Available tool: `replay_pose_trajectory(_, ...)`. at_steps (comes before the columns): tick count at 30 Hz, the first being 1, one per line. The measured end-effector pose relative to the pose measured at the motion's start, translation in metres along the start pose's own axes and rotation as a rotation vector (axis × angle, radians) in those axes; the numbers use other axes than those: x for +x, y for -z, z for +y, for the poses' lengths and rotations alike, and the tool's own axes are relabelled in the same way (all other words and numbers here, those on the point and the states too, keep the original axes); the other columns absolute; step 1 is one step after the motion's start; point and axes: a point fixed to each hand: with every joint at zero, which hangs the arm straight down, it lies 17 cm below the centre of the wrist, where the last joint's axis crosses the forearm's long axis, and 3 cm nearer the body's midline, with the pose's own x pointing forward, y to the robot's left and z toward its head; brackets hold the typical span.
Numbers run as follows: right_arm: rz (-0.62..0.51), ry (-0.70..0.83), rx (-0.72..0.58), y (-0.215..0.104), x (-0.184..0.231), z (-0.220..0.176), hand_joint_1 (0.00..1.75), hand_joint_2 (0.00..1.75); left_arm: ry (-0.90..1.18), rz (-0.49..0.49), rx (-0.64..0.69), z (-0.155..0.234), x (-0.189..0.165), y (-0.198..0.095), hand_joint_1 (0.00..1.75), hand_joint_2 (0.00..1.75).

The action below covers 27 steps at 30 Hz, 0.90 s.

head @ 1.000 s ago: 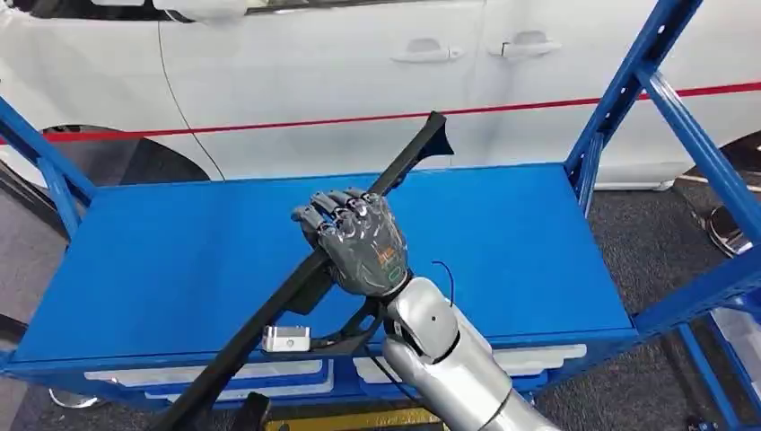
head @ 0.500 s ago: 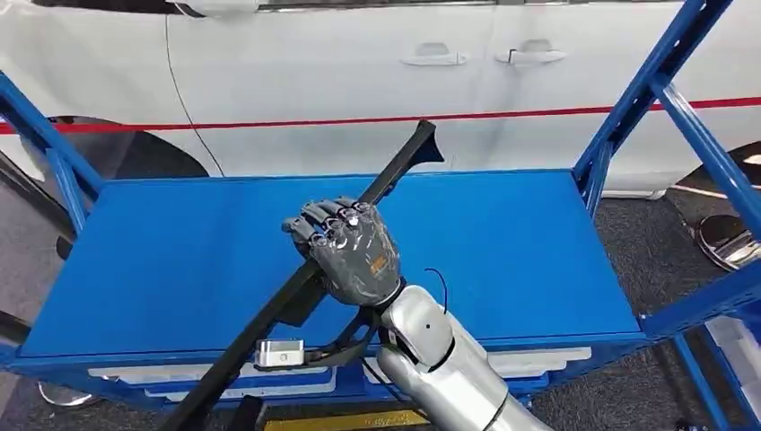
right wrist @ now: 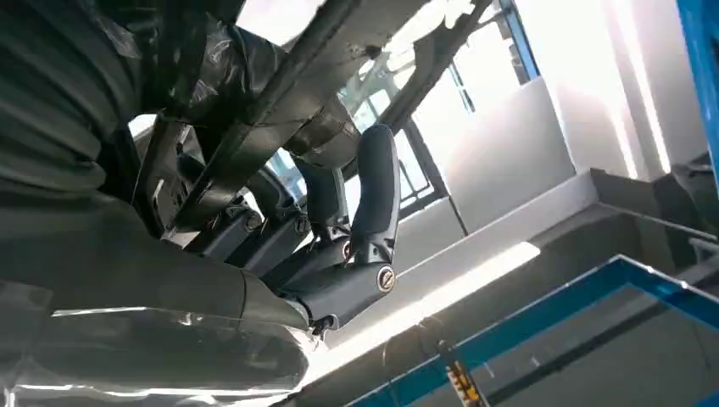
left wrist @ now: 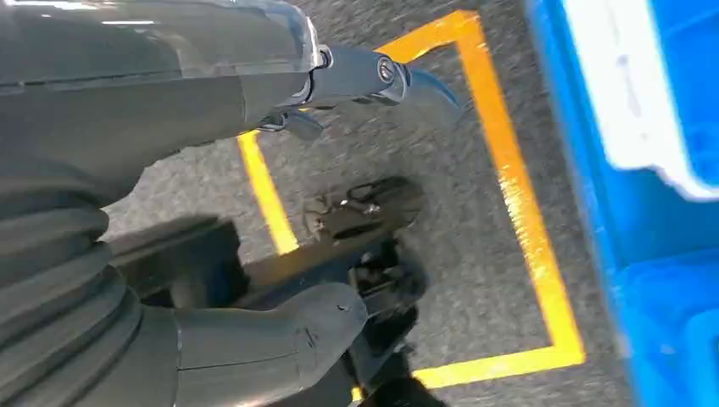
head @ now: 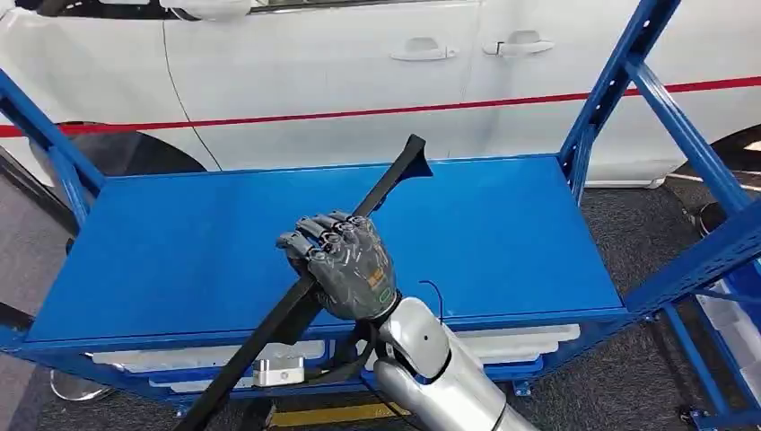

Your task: Take the parts from the cabinet and place them on the table.

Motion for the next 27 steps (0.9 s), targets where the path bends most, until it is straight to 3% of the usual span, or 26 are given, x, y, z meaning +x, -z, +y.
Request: replay_pose_trajectory(27,-0.054,-0.031,0.006,-0.010,0.013,0.000,1.75,1.75,0.009,-0.035,-0.025,-0.009,0.025,0.006,0.00,1.75)
